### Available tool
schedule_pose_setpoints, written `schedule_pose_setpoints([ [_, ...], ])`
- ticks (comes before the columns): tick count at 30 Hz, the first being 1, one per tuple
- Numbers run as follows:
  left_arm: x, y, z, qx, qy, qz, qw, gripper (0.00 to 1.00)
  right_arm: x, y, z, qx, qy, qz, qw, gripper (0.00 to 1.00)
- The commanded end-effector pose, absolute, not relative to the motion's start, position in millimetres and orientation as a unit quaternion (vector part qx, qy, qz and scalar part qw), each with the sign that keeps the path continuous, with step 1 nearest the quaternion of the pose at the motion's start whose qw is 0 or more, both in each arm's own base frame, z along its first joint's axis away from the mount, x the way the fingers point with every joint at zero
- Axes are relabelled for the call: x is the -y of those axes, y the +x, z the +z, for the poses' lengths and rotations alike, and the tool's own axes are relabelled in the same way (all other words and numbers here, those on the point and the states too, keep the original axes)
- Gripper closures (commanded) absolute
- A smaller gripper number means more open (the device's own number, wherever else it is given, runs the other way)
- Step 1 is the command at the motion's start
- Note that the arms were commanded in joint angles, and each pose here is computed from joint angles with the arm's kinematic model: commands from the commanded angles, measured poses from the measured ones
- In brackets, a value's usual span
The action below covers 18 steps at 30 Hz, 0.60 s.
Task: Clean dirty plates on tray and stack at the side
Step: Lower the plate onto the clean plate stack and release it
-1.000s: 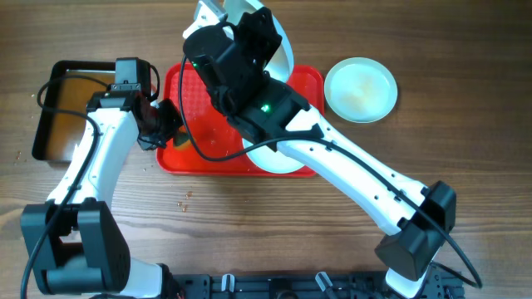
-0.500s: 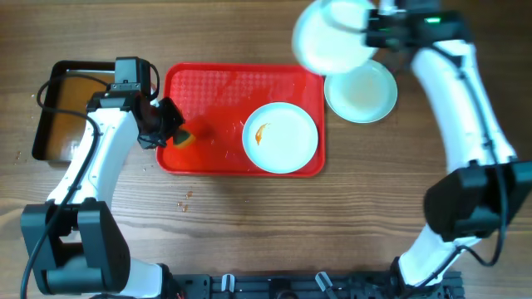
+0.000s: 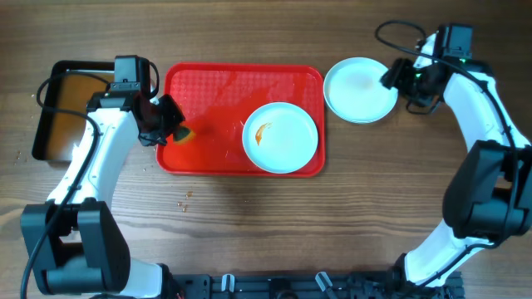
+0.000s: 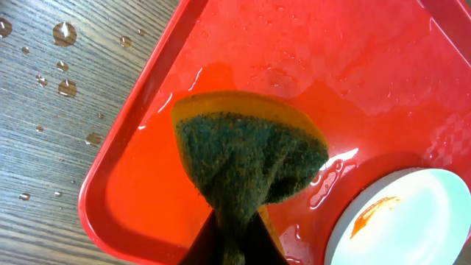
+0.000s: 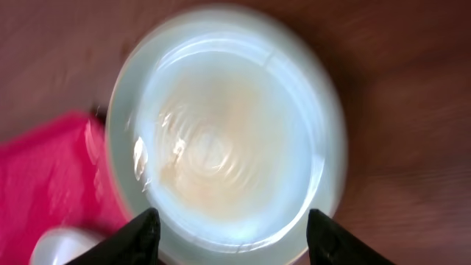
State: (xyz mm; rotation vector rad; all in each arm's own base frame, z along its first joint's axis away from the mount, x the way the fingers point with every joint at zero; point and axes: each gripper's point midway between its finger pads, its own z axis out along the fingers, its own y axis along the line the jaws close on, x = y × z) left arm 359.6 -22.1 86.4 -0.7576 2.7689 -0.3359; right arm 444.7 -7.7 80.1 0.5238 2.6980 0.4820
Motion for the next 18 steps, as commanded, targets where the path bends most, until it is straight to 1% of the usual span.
schedule_pose_setpoints([
  [1,29,365,97,-0.949,-0.252,-0.128,0.14,0.96,-76,413,82,-0.964,0.09,0.225,0.109,0.35],
  [2,32,365,97,-0.95,-0.247,-0.129,0.139,0.96,-100,398,78,-0.971,0.065,0.213,0.084,0.36],
  [3,36,365,98,-0.951,-0.243,-0.13,0.14,0.96,-113,391,74,-0.977,0.065,0.191,0.072,0.36],
  [5,44,365,98,-0.953,-0.232,-0.132,0.141,0.96,-131,375,65,-0.985,0.108,0.118,0.058,0.34],
  [7,51,364,98,-0.956,-0.222,-0.133,0.139,0.96,-143,359,62,-0.988,0.126,0.084,0.044,0.33],
  [8,55,365,98,-0.957,-0.217,-0.135,0.141,0.96,-147,346,59,-0.987,0.15,0.044,0.037,0.38],
  [11,56,366,99,-0.956,-0.216,-0.136,0.144,0.96,-164,332,56,-0.989,0.142,0.042,0.026,0.5],
  [12,56,366,99,-0.956,-0.216,-0.136,0.144,0.96,-162,327,53,-0.987,0.156,0.023,0.027,0.6],
  [16,56,365,99,-0.957,-0.216,-0.135,0.142,0.96,-159,320,33,-0.982,0.188,0.018,0.027,0.6],
  [18,56,365,99,-0.957,-0.216,-0.135,0.142,0.96,-157,313,20,-0.982,0.188,0.018,0.021,0.59],
])
